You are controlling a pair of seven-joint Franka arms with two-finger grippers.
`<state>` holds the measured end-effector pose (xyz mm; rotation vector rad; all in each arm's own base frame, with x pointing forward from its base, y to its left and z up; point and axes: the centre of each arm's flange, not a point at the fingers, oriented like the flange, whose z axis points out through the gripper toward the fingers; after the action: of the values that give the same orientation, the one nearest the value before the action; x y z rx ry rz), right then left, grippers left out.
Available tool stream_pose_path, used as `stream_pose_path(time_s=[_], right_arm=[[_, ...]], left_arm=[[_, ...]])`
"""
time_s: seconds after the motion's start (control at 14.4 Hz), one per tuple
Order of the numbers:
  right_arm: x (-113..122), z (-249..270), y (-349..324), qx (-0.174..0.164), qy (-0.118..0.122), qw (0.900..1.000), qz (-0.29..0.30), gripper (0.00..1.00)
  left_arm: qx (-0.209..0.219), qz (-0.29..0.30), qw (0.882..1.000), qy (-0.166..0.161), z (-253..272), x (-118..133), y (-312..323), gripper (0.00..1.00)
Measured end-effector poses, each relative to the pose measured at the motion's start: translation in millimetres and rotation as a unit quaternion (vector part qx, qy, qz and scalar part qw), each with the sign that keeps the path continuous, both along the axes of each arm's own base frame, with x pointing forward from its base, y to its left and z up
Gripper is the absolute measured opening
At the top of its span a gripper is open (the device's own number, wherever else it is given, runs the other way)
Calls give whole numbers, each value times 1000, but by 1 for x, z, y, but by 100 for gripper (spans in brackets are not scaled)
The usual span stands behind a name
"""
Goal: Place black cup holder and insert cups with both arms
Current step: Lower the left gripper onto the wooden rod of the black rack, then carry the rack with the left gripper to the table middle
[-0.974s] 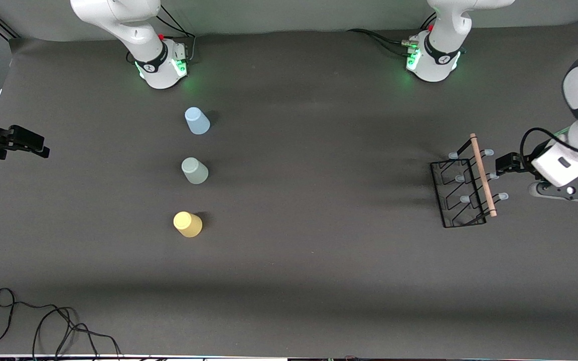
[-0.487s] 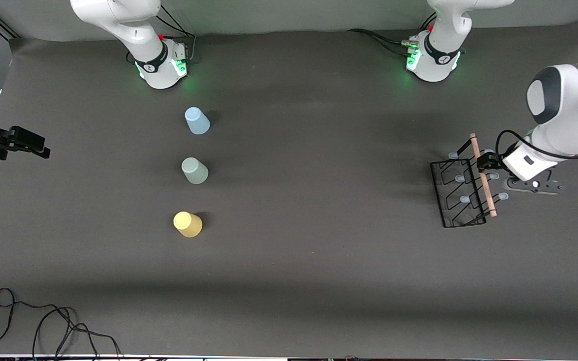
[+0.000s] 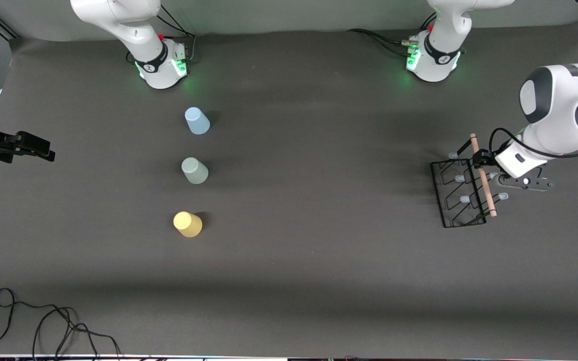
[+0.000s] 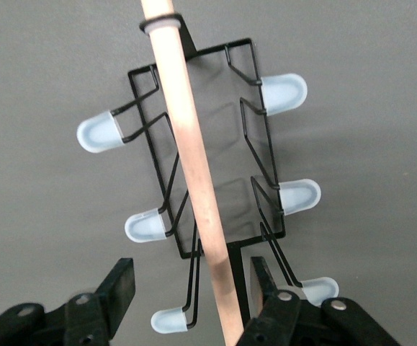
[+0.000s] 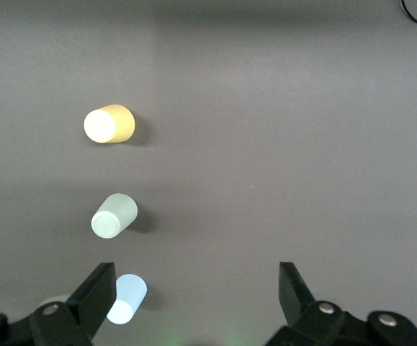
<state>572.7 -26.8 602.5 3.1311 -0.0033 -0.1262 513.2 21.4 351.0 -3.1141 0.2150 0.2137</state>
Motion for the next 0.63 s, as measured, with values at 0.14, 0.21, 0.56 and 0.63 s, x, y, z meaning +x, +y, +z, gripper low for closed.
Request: stream_pose_path(time_s=[0.14, 0.21, 0.56, 0.63], right_arm=[[0, 0, 0, 0, 0, 1000, 0, 100], [0, 0, 0, 0, 0, 1000, 0, 100], [0, 0, 0, 0, 0, 1000, 0, 100], [0, 0, 0, 0, 0, 1000, 0, 100]], left_arm=[[0, 0, 1000, 7, -6, -4, 0, 72], [0, 0, 1000, 12, -10, -6, 0, 71], [-1, -1, 999, 37, -23, -12, -2, 36], [-1, -2, 999, 37, -23, -12, -3, 25]])
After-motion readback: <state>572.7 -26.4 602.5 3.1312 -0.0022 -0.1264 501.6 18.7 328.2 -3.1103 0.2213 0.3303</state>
